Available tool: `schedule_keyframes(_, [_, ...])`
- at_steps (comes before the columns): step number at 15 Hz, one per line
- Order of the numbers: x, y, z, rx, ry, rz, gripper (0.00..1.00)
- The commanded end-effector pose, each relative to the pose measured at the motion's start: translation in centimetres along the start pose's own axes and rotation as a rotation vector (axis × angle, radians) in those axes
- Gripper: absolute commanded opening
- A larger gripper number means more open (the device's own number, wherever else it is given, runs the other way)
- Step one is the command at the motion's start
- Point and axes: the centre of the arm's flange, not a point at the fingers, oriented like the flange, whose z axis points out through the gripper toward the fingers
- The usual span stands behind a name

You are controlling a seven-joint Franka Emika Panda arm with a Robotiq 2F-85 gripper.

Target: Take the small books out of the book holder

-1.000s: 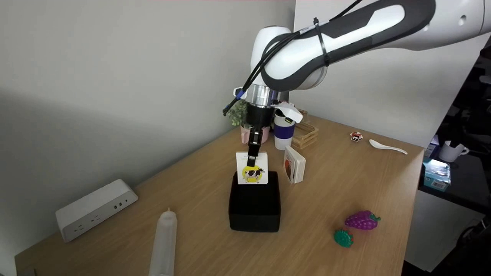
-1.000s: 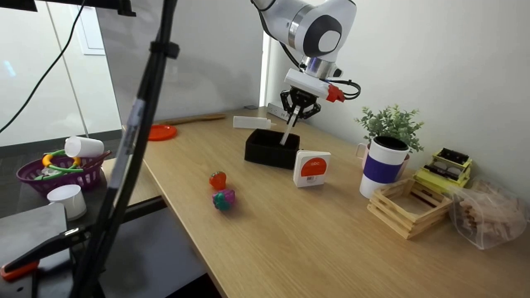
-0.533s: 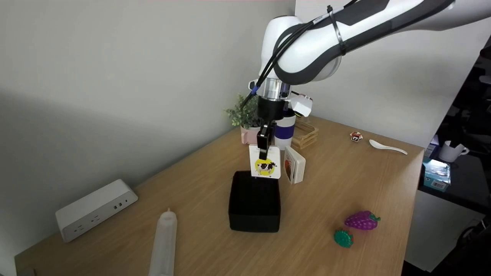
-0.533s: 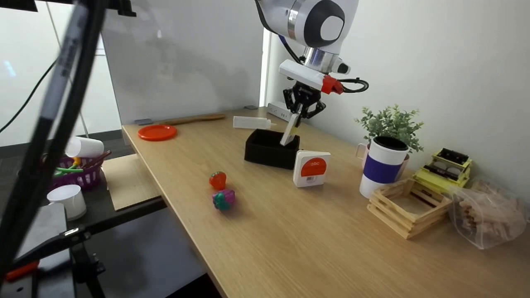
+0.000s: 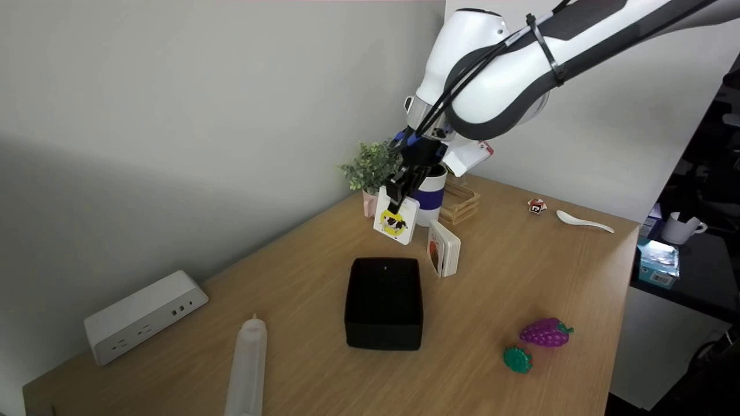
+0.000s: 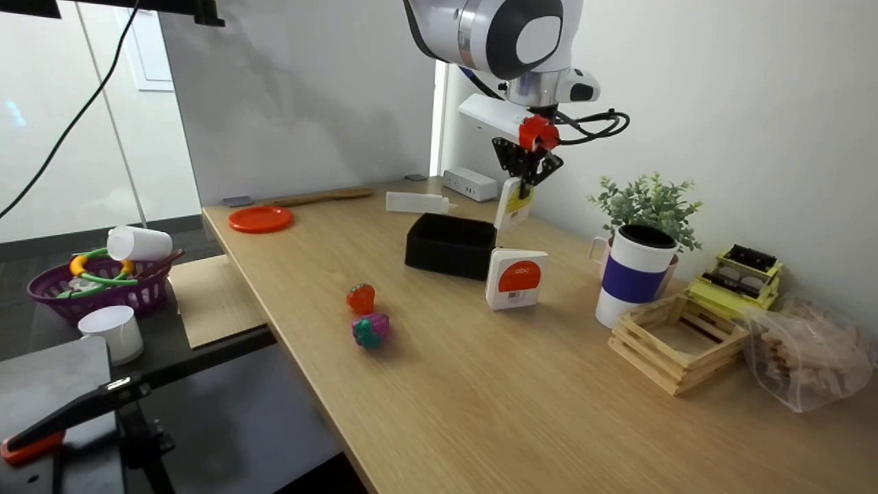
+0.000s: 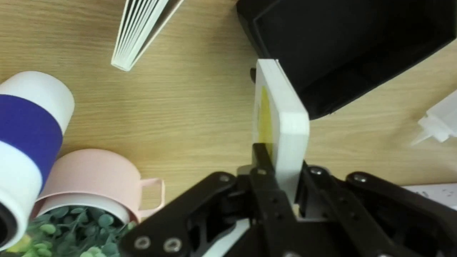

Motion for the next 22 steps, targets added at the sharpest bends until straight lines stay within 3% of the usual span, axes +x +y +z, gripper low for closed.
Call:
schedule_keyframes(1, [-2.9, 0.4, -1.7, -0.1, 0.102, 0.138, 0.04])
schedule_keyframes(6, [-3.6, 1.6, -0.6, -0.153, 0.074, 0.302, 0.04])
schedule_keyframes(14, [-4.3, 1.7, 0.4, -0.193, 0.033, 0.39, 0.04])
schedule_keyframes(22, [-3.4, 1.1, -1.1, -0.115, 0.165, 0.179, 0.04])
